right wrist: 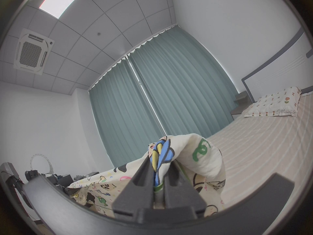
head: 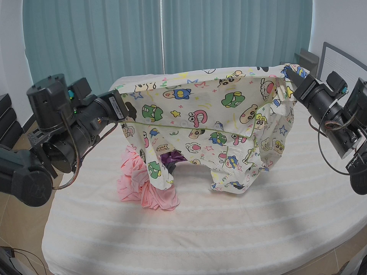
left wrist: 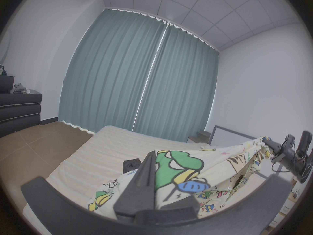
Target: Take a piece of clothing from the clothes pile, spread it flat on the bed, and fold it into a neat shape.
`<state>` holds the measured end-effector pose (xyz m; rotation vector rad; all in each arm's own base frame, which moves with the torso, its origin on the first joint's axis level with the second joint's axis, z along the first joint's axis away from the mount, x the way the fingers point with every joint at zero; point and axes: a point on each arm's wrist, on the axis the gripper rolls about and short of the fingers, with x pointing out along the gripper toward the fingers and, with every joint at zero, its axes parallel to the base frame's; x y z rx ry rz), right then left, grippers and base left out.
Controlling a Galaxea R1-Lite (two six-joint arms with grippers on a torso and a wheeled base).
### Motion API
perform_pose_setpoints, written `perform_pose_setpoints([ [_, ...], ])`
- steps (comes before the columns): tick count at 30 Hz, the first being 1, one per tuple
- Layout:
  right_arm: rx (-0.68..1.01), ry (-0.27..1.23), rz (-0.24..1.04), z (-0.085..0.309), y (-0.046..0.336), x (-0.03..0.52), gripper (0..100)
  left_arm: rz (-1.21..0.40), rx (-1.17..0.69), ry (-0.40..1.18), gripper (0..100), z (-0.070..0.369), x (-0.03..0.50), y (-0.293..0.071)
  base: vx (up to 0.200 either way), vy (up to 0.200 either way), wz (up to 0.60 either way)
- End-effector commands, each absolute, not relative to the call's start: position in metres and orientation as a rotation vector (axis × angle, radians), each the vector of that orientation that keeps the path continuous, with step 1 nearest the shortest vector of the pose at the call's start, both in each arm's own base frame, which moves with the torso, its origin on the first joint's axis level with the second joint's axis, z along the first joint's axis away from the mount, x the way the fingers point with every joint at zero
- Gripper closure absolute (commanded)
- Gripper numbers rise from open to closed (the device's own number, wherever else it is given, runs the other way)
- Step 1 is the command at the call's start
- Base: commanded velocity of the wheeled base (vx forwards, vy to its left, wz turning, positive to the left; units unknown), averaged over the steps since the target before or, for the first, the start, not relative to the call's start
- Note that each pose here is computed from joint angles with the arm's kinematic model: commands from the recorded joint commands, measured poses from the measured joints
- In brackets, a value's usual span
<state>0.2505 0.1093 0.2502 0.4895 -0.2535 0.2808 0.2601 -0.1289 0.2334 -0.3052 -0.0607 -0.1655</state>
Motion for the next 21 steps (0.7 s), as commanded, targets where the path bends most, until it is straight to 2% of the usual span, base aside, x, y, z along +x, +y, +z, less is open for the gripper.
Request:
perform_pose_setpoints([
  [1,0.464,-0.141,0.319,0.222,0.117,0.230,100,-0.164,-0.335,0.047,100,0.204,0.237,-0.121,0.000,0.000,0.00],
  [5,0.464,-0.056,0.317,0.200,0.121,0.230,100,-0.178,-0.430,0.120,100,0.188,0.231,-0.127,0.000,0.000,0.00],
  [10,0.524,0.000,0.301,0.187,0.125,0.239,100,-0.171,-0.437,0.212,100,0.163,0.233,-0.134,0.000,0.000,0.00],
  [21,0.580,0.007,0.297,0.187,0.124,0.239,100,-0.173,-0.491,0.266,100,0.150,0.234,-0.142,-0.200,0.000,0.00],
])
